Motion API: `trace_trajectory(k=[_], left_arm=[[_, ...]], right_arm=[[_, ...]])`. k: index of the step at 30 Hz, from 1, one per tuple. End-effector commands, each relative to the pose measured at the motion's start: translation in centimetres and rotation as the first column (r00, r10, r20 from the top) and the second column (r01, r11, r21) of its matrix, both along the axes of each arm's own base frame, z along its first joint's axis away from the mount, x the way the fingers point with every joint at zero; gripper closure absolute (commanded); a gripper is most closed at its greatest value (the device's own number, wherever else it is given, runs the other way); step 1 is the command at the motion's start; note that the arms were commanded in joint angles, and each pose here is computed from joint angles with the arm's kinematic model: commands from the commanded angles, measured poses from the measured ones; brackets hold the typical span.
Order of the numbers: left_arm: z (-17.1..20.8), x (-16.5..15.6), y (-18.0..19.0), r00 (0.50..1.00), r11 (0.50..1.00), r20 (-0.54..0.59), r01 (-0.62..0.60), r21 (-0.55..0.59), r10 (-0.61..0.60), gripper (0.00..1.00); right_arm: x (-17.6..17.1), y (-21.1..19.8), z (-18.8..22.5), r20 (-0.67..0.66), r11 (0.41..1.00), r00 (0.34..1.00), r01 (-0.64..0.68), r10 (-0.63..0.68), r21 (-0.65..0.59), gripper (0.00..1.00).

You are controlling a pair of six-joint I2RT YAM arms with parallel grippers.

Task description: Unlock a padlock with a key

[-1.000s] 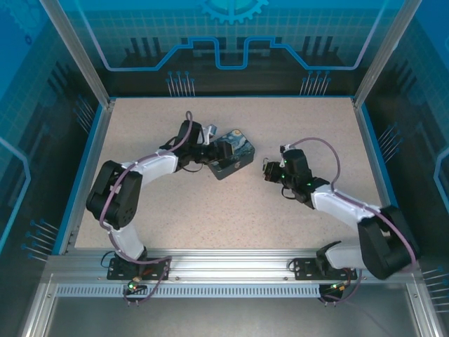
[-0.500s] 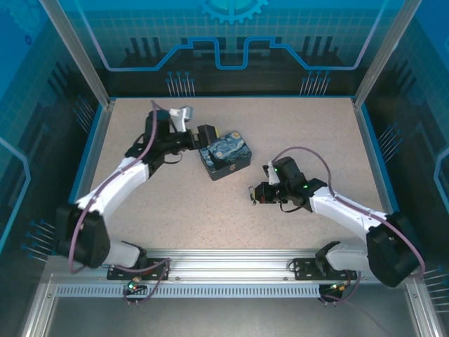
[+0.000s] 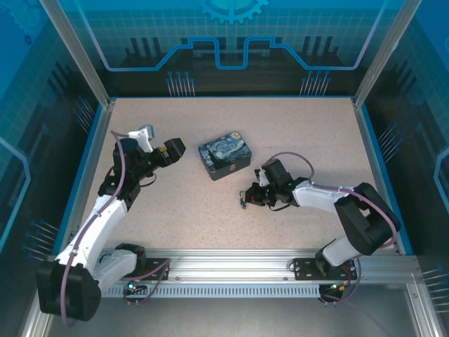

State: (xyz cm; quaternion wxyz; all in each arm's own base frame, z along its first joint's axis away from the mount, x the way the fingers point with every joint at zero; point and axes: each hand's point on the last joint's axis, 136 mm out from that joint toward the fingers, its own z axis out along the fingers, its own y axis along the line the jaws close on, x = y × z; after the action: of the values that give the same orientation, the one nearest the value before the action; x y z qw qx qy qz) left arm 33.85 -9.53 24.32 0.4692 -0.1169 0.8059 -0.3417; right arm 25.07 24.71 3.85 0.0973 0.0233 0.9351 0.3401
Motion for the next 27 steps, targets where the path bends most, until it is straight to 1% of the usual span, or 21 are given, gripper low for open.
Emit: trace_trajectory(k=[1,5,10,15,19,22,27], left_arm=[[-0.3,-0.4,1.2,0.998,0.998,0.0,-0.055,0.0,0.055,0.01],[-0.7,-0.6,1.4,0.998,0.998,-0.015,-0.058,-0.005,0.058,0.01],[-1.0,-0.6,1.4,0.998,0.998,-0.024,-0.06,-0.005,0.06,0.01],[-1.2,-0.7,1.5,0.998,0.998,-0.032,-0.06,0.001,0.06,0.01],[-1.1,-0.7,1.6,0.997,0.998,-0.031,-0.064,0.008,0.064,0.01],[-0.9,-0.7,1.6,0.998,0.998,-0.027,-0.065,0.011,0.065,0.01],[-0.6,-0.6,1.8,0.997,0.997,-0.022,-0.068,0.019,0.069,0.01]], right_arm=[[0.6,1.9,0.5,-0.007,0.998,1.0,-0.016,0.017,0.068,0.94],[0.8,1.8,-0.6,-0.016,0.999,1.0,-0.018,0.019,0.048,0.94],[0.7,1.2,-2.3,-0.028,1.0,0.999,-0.016,0.015,-0.004,0.93],[0.6,0.6,-2.9,-0.019,1.0,1.0,-0.008,0.007,-0.029,0.85],[0.8,-0.2,-2.2,0.013,0.999,1.0,0.003,-0.003,-0.046,0.76],[1.0,-0.7,-1.1,0.049,0.998,0.999,-0.001,0.004,-0.058,0.62],[1.3,-1.9,1.1,0.099,0.996,0.995,-0.012,0.021,-0.091,0.45]])
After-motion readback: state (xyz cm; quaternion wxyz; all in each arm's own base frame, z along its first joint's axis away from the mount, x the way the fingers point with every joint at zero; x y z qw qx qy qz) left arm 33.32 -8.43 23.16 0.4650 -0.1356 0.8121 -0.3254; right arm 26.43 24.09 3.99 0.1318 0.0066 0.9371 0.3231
